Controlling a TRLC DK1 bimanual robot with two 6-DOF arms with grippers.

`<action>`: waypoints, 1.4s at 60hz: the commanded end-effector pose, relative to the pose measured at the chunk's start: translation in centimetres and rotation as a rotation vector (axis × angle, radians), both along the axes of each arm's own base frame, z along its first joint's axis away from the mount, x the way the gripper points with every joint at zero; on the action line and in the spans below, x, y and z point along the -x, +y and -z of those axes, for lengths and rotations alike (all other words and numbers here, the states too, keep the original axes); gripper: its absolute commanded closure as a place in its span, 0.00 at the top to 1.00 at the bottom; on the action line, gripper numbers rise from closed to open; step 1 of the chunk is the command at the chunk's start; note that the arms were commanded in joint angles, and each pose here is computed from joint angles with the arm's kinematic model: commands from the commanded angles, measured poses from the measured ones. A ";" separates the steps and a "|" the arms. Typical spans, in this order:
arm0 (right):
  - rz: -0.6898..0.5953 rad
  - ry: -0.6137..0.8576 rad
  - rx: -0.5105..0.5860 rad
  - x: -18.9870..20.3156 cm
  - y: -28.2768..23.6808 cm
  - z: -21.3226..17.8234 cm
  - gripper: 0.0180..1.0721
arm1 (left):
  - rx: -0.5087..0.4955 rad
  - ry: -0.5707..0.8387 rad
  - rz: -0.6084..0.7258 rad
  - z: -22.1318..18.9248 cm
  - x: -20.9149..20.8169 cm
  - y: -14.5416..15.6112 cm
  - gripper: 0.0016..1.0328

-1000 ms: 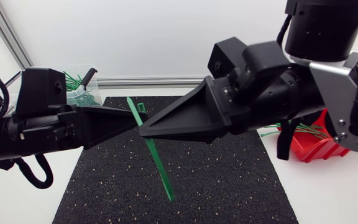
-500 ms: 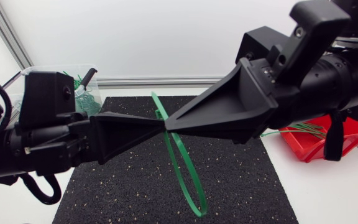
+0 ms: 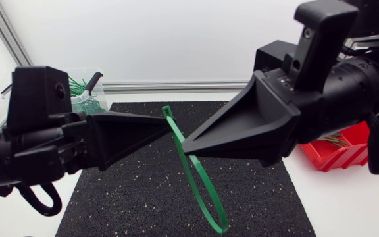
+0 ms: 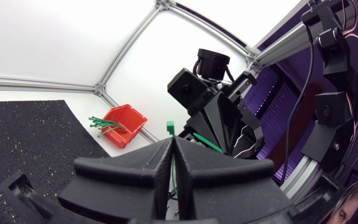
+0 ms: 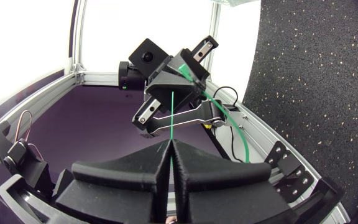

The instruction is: Take a green cable tie from the red box, thread the tail through the head to close it, then place it in the transparent bin on the left.

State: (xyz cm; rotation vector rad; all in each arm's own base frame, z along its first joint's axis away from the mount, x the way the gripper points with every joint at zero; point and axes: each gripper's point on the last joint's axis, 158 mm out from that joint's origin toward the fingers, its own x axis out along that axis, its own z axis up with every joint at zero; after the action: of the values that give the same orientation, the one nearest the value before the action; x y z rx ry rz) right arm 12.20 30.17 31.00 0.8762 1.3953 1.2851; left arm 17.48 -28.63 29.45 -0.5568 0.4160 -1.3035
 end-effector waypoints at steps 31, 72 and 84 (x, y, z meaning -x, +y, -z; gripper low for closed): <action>0.029 0.057 0.029 -1.0 0.2 0.1 0.05 | 0.026 -0.041 -0.011 -1.3 0.8 -0.4 0.04; 0.038 0.067 0.038 -1.5 0.3 0.8 0.05 | 0.026 -0.048 0.012 -1.6 2.0 -0.4 0.04; 0.042 0.058 0.039 -1.8 0.7 0.6 0.05 | 0.003 -0.096 0.004 -1.2 2.4 -1.0 0.04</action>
State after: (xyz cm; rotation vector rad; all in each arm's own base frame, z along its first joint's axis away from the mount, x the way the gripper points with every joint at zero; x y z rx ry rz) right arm 13.29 30.45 30.89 0.8987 1.4153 1.2440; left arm 16.27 -29.33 29.78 -0.5290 0.3808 -1.2840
